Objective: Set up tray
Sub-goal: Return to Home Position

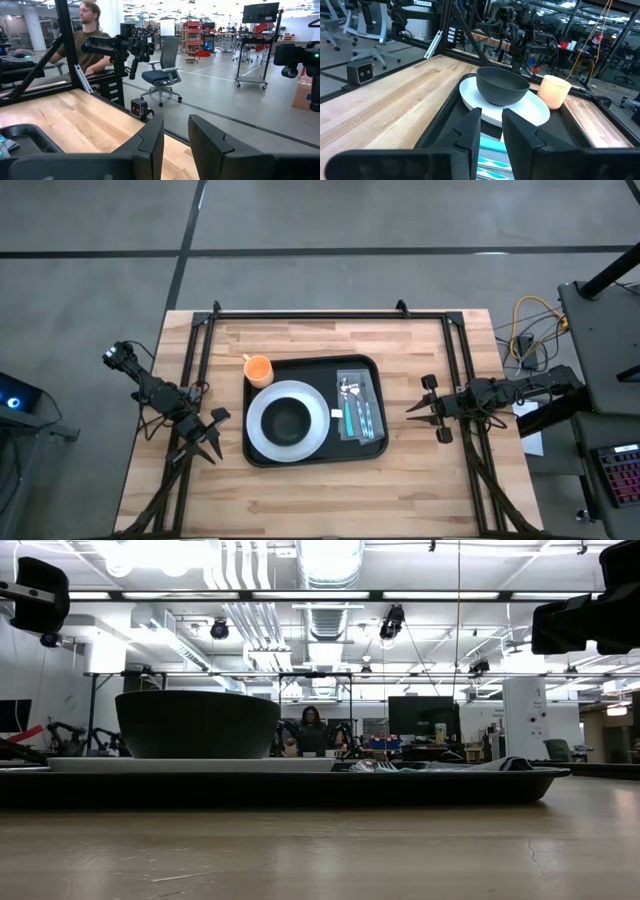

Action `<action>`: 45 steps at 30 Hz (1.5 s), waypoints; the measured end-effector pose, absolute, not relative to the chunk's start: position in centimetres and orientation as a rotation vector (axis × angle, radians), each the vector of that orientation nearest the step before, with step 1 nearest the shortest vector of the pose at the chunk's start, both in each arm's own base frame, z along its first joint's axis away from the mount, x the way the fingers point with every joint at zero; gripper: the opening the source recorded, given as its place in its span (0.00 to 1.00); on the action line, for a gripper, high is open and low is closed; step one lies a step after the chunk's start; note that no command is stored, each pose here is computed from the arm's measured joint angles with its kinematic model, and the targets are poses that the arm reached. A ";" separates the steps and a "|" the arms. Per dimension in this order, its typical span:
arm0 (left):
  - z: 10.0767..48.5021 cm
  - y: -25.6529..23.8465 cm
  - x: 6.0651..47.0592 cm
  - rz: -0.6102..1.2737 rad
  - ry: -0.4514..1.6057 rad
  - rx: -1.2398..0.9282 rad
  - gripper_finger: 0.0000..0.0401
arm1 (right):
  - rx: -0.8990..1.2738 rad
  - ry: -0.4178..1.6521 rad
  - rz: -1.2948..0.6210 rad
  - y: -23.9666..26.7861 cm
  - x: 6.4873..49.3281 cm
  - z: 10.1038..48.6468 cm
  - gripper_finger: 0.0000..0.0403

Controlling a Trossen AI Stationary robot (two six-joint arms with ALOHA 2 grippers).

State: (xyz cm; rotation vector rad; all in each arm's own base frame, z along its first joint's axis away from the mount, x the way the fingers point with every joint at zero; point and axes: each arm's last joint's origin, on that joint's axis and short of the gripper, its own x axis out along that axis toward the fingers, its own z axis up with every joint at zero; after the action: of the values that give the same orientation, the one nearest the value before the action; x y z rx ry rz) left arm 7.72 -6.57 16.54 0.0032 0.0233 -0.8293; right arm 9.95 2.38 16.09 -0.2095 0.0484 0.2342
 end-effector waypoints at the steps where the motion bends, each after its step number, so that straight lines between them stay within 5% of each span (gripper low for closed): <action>1: 16.5 -6.6 7.7 -0.829 0.024 0.003 0.18 | -0.210 0.048 0.234 2.4 10.0 16.1 0.17; 45: 16.5 -6.6 7.7 -0.829 0.024 0.003 0.18 | -0.210 0.049 0.234 2.4 10.0 16.1 0.20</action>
State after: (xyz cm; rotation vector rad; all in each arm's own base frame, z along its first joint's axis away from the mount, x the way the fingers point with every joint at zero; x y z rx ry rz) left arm 7.72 -6.57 16.54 0.0032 0.0236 -0.8292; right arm 9.95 2.38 16.09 -0.2095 0.0487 0.2342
